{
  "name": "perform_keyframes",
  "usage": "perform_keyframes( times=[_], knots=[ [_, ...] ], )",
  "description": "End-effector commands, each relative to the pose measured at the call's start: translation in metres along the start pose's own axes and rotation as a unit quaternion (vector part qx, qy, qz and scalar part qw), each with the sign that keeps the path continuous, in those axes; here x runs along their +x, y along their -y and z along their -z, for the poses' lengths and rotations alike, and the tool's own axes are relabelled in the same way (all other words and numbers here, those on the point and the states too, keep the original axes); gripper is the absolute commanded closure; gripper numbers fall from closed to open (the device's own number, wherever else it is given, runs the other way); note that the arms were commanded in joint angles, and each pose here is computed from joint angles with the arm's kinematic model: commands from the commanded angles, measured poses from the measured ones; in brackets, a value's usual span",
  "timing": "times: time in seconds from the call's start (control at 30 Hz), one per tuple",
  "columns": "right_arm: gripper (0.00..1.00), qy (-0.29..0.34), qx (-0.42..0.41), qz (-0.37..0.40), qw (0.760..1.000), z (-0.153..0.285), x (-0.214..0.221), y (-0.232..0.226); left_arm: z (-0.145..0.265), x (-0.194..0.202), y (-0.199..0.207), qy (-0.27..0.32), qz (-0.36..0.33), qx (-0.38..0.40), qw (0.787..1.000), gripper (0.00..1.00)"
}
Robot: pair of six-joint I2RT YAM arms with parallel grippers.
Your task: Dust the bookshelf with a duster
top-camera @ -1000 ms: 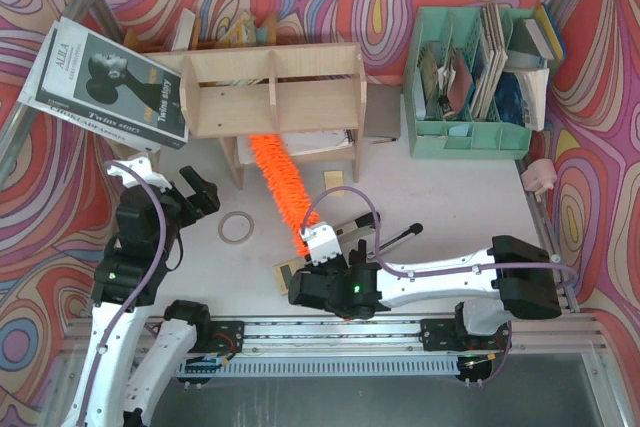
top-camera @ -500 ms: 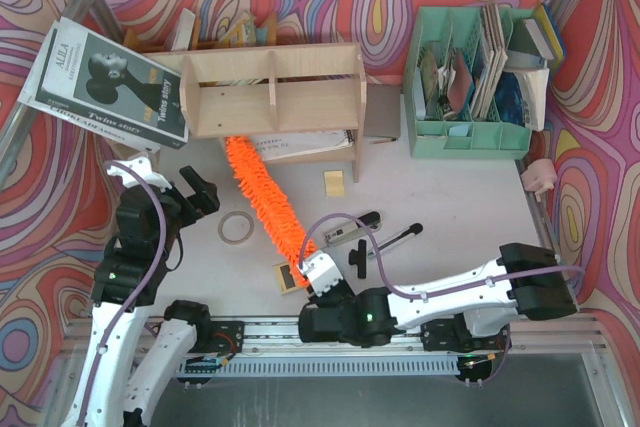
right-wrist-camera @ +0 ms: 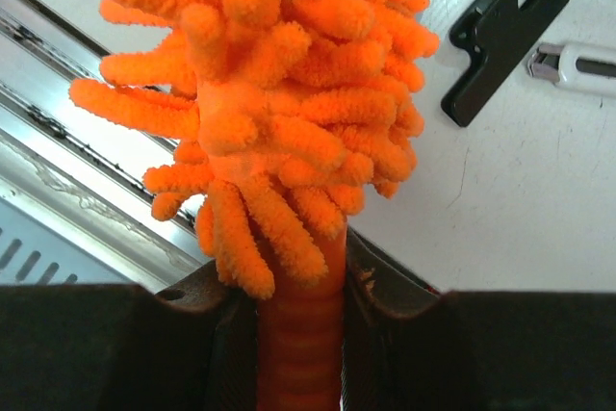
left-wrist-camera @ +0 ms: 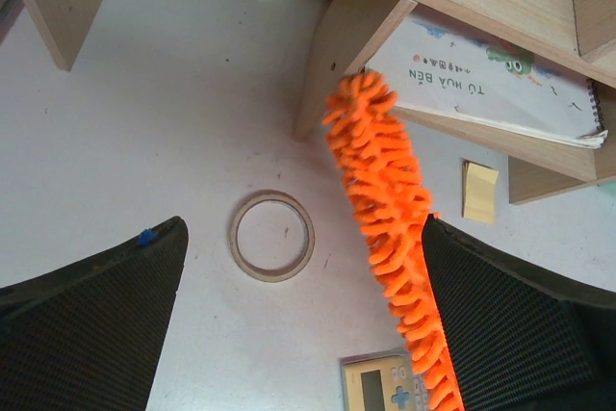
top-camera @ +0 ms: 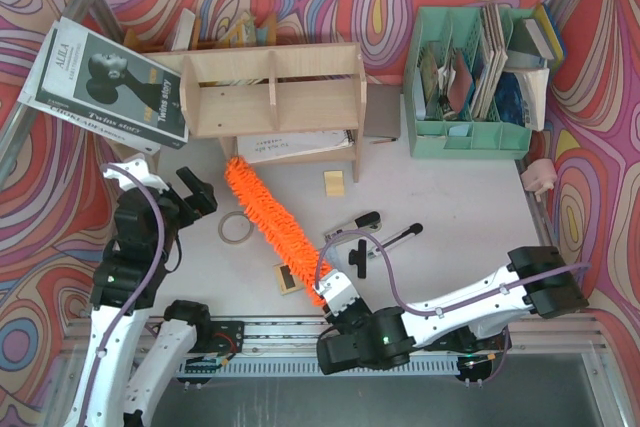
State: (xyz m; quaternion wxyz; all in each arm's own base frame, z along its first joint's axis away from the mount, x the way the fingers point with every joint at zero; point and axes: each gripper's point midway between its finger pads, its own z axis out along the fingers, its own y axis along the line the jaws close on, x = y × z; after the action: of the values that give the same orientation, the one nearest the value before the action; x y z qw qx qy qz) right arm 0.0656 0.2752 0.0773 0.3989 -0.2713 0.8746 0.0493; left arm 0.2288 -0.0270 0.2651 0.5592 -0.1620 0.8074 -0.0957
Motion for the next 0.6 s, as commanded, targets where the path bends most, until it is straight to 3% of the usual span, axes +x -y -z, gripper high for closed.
perform_keyframes(
  times=[0.0,0.33,0.57],
  knots=[
    [1.00,0.002,0.038,-0.008,0.999,0.002,0.009,0.013,0.001,0.003,-0.007,0.002,0.001,-0.012,1.000,0.01],
    [1.00,-0.003,0.075,-0.031,0.997,-0.003,0.023,0.026,0.002,0.003,-0.007,0.001,0.002,-0.012,1.000,0.02],
    [1.00,-0.005,0.081,-0.004,0.997,-0.015,0.021,0.018,0.003,0.003,-0.007,0.003,0.003,-0.011,1.000,0.02]
  ],
)
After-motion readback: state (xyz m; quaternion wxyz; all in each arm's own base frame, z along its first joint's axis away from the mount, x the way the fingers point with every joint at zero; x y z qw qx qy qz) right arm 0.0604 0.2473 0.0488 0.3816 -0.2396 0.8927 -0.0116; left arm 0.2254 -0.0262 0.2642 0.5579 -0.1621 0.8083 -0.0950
